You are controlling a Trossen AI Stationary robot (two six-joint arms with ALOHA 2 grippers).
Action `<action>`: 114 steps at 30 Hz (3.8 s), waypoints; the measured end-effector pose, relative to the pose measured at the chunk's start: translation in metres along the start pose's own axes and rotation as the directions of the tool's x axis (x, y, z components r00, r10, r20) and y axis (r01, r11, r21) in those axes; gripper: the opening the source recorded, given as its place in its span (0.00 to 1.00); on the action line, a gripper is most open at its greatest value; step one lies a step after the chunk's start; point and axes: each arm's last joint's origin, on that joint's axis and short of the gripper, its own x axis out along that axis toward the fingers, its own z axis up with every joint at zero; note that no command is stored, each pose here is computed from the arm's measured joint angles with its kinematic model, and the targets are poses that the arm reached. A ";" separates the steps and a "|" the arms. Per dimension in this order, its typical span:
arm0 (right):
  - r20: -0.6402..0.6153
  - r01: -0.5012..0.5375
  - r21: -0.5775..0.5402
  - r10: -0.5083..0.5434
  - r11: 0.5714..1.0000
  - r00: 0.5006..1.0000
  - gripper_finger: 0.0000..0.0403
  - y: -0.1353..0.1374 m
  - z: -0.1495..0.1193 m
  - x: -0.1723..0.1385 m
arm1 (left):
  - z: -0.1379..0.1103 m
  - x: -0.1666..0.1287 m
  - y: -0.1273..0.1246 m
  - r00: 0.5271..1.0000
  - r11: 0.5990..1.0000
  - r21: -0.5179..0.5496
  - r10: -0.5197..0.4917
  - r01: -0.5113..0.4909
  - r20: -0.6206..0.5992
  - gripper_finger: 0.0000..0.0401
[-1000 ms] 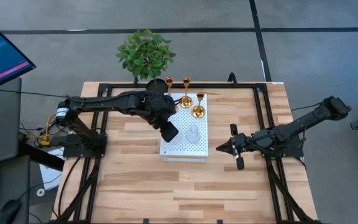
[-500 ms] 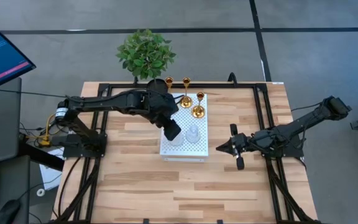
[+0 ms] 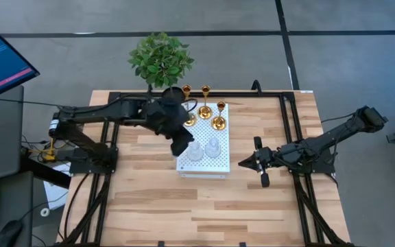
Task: Pick & Place candle stick holders
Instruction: Put the transparent candle holder on the shelf, then return to Home Position
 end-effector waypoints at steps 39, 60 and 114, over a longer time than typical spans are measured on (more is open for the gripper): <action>0.002 0.000 0.008 0.000 1.000 1.000 0.00 0.000 0.000 0.000 | -0.124 0.058 -0.018 0.934 0.874 0.481 -0.110 -0.072 0.339 0.01; 0.003 0.003 0.010 -0.003 1.000 1.000 0.00 -0.001 0.000 0.000 | -0.144 0.072 0.001 0.886 0.907 0.396 -0.058 -0.146 0.460 0.01; 0.000 0.018 0.012 -0.018 1.000 1.000 0.00 -0.003 0.000 0.001 | -0.137 0.085 0.008 0.857 0.913 0.379 -0.068 -0.153 0.511 0.01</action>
